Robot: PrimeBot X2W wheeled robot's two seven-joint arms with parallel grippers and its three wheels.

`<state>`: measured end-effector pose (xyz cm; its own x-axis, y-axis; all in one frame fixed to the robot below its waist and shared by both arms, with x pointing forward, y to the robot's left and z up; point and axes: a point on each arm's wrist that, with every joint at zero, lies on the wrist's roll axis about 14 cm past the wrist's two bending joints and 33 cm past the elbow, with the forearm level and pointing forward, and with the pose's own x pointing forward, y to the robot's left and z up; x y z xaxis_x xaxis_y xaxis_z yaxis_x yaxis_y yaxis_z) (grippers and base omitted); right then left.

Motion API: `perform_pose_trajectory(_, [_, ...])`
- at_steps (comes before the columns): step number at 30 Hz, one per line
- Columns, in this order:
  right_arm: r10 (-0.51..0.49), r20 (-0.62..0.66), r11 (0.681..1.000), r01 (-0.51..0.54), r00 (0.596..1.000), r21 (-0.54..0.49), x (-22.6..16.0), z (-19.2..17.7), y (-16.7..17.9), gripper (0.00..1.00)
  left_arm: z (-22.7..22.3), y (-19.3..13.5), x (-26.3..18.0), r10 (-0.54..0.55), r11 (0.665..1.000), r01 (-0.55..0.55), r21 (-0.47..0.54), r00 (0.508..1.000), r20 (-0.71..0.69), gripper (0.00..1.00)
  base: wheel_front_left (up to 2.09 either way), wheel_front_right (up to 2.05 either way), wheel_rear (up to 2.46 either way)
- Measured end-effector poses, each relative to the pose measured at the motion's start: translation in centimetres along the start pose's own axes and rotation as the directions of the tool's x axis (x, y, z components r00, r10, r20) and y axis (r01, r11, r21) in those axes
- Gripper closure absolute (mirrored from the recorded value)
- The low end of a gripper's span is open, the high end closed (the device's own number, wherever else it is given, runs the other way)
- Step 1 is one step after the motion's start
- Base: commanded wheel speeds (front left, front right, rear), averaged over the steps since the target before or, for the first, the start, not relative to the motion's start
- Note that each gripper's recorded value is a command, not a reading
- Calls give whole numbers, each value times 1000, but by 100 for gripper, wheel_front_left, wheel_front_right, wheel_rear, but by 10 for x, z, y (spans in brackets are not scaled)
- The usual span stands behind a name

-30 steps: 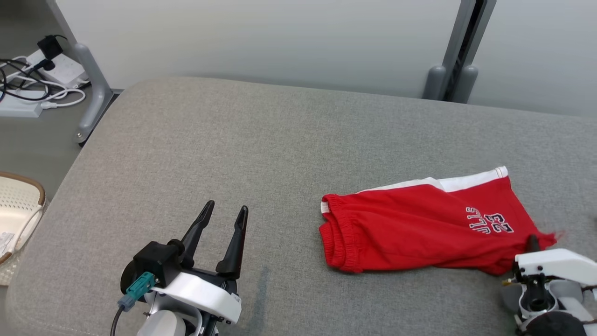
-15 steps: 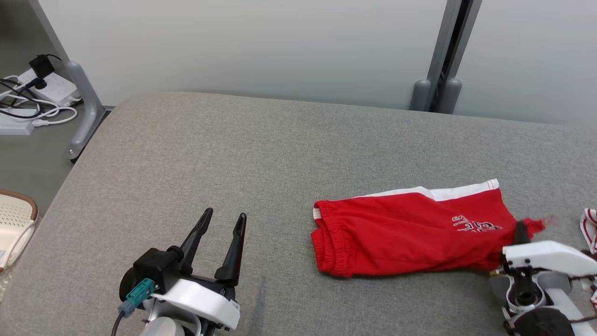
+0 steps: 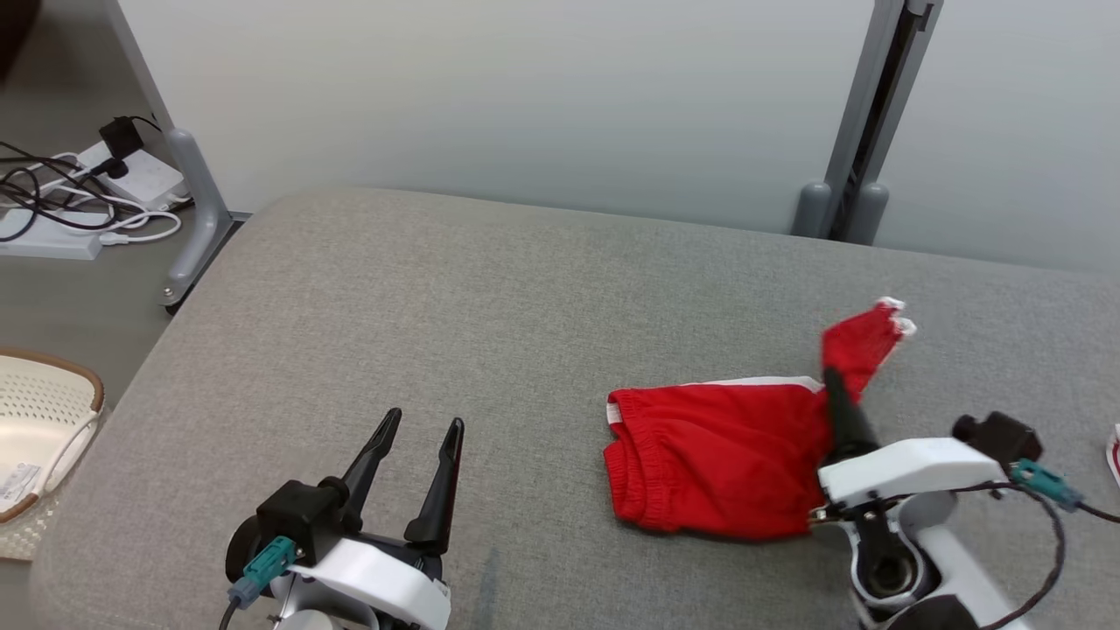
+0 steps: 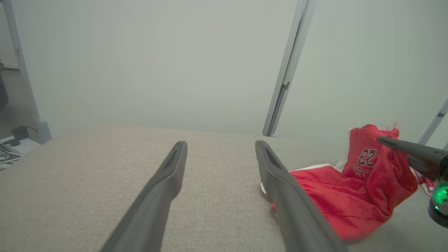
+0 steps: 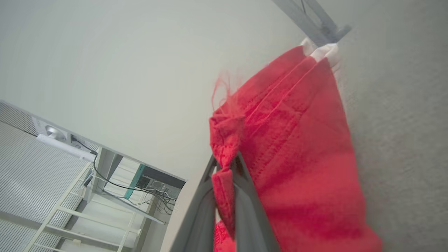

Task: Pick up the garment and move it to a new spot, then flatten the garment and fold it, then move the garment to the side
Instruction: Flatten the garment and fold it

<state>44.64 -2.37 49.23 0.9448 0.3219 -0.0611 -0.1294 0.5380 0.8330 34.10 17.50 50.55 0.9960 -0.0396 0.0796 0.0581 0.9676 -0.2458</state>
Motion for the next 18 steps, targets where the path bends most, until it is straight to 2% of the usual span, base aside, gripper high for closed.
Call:
perform_pose_trajectory(6, [118,-140,993,-120,983,-4,-11,-49,37,100,1,7,-9,25,1000,-25,2,1000,5,0,0,0,0])
perform_pose_trajectory(12, [139,-274,987,-155,952,-39,-22,-92,42,100,1,14,-15,52,999,-52,5,999,6,0,0,0,0])
perform_pose_trajectory(18, [147,-358,982,-179,922,-57,-27,-117,45,100,0,20,-19,73,997,-73,5,997,1,0,0,0,0])
